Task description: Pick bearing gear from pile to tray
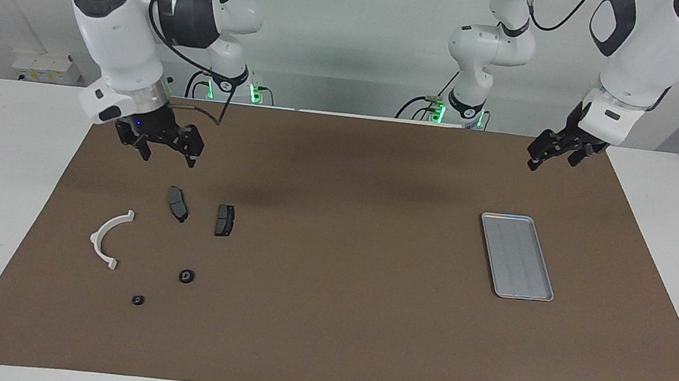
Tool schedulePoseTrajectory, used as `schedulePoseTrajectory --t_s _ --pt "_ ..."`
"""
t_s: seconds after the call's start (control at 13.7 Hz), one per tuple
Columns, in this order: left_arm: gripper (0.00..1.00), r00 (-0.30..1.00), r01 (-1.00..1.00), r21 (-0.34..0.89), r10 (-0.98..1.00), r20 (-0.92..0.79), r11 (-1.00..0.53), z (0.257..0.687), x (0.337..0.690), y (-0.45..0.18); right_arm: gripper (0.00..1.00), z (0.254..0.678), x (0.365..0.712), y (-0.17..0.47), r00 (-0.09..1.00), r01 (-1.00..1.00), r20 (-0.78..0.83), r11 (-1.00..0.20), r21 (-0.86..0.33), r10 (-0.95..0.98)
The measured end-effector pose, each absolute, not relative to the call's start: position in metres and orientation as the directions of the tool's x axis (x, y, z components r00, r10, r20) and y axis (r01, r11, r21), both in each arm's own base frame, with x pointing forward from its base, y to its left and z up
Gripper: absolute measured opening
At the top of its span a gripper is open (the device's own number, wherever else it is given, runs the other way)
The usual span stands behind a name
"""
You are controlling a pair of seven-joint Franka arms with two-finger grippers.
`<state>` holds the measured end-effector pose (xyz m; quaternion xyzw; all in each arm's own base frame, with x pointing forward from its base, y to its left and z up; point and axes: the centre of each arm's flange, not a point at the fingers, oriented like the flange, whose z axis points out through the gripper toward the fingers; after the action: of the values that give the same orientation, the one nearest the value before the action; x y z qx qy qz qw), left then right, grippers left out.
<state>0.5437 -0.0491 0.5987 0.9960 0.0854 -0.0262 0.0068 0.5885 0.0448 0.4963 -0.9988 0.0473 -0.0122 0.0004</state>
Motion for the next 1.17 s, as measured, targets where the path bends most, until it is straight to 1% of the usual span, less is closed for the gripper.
schedulePoseTrajectory --t_s 0.22,0.37,0.66,0.95,1.17 --pt "1.0 0.984 0.171 0.009 0.17 -0.053 -0.985 0.599 0.544 -0.049 1.0 0.425 0.622 0.054 0.996 -0.085 0.042 -0.996 -0.004 -0.085" --pt "1.0 0.984 0.171 0.009 0.17 -0.053 -0.985 0.599 0.544 -0.049 1.0 0.389 0.637 0.053 0.995 -0.088 0.048 -0.996 -0.003 -0.088" --pt "1.0 0.984 0.171 0.009 0.17 -0.053 -0.985 0.599 0.544 -0.049 1.0 0.348 0.663 0.047 0.996 -0.067 0.059 -0.998 0.007 -0.066" --pt "1.0 0.984 0.171 0.009 0.17 -0.053 -0.985 0.599 0.544 -0.049 1.0 0.301 0.695 0.032 0.999 -0.035 0.041 -0.998 0.043 -0.033" --pt "1.0 0.984 0.171 0.009 0.17 -0.053 -0.985 0.599 0.544 -0.049 1.0 0.285 0.708 0.036 0.999 -0.029 0.04 -0.999 0.046 -0.027"
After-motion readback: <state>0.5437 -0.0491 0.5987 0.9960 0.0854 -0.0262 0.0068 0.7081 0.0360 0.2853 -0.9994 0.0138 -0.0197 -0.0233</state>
